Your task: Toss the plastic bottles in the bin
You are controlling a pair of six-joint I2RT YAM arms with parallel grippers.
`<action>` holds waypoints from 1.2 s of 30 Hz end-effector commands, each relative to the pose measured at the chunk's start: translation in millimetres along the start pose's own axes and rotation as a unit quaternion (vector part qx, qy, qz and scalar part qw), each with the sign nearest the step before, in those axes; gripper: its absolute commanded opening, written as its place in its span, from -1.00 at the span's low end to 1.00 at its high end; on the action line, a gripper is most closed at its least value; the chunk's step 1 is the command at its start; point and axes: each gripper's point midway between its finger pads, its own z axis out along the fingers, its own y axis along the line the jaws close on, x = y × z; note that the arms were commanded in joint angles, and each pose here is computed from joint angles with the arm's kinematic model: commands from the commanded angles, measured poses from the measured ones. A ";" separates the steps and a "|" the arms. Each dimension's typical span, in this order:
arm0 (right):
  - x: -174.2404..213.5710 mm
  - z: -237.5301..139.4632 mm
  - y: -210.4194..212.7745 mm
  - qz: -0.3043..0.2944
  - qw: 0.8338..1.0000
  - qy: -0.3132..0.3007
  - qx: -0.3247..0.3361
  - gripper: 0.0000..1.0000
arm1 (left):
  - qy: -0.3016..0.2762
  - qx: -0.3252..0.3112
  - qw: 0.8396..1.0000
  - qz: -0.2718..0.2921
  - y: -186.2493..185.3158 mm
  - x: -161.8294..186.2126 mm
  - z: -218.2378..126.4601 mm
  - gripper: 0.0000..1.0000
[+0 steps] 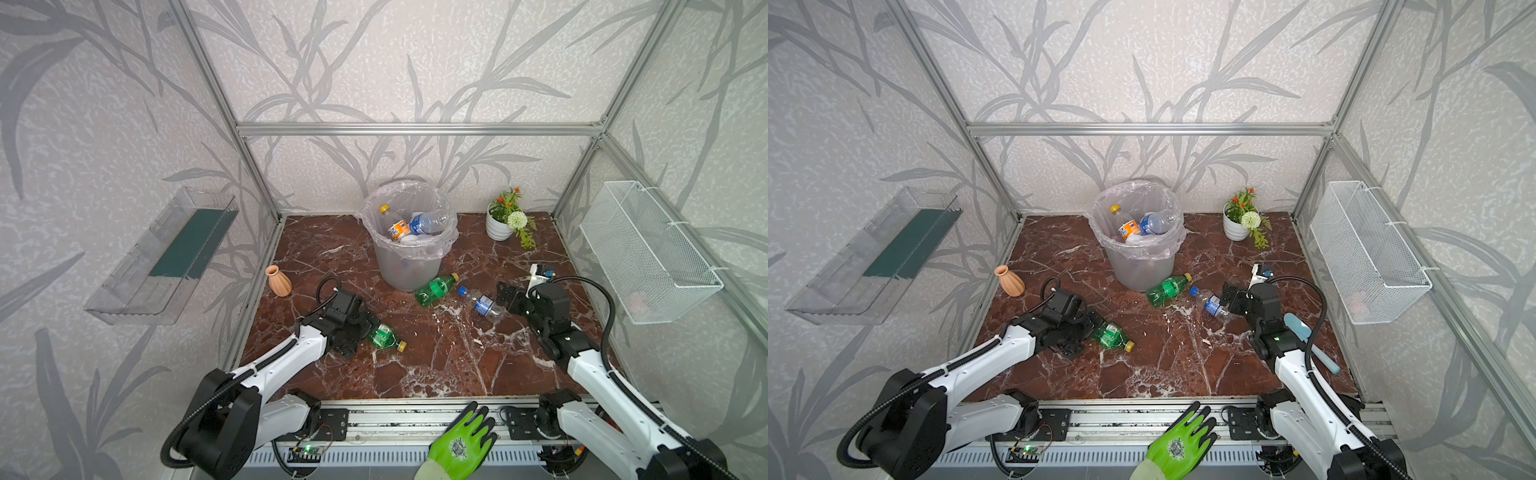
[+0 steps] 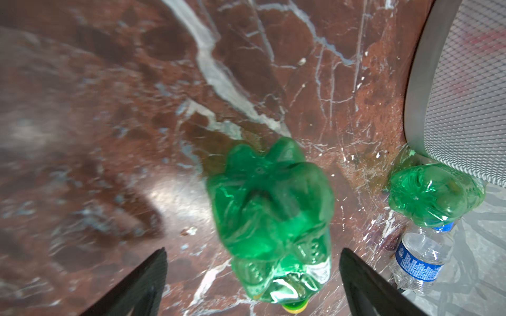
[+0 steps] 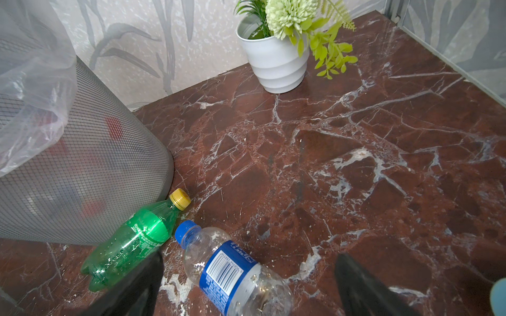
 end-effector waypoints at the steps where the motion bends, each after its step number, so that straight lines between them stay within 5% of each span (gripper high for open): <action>1: -0.7 -0.7 -1.6 0.009 1.000 -0.007 -0.001 0.94 | 0.008 0.019 1.000 0.006 -18.2 0.5 5.7 0.89; 9: -1.7 -1.3 -5.0 0.014 1.000 -0.008 0.005 0.94 | 0.051 0.006 0.998 0.036 -22.2 12.3 33.5 0.69; 20: -1.1 -8.1 -13.0 0.018 1.000 -0.011 0.018 0.94 | 0.033 -0.012 0.998 0.059 -22.9 2.1 32.2 0.06; 28: -1.0 -9.5 -14.8 0.023 0.999 -0.014 0.020 0.94 | -0.092 0.055 0.989 0.100 -63.8 -37.9 -36.4 0.03; 31: -3.1 -11.1 -15.1 0.023 0.999 -0.021 0.020 0.94 | -0.215 0.106 0.960 0.145 -93.5 -70.1 -106.8 0.00; 36: -4.0 -12.3 -16.6 0.026 0.999 -0.029 0.020 0.94 | -0.455 0.176 0.850 0.197 -133.5 -114.1 -252.1 -0.01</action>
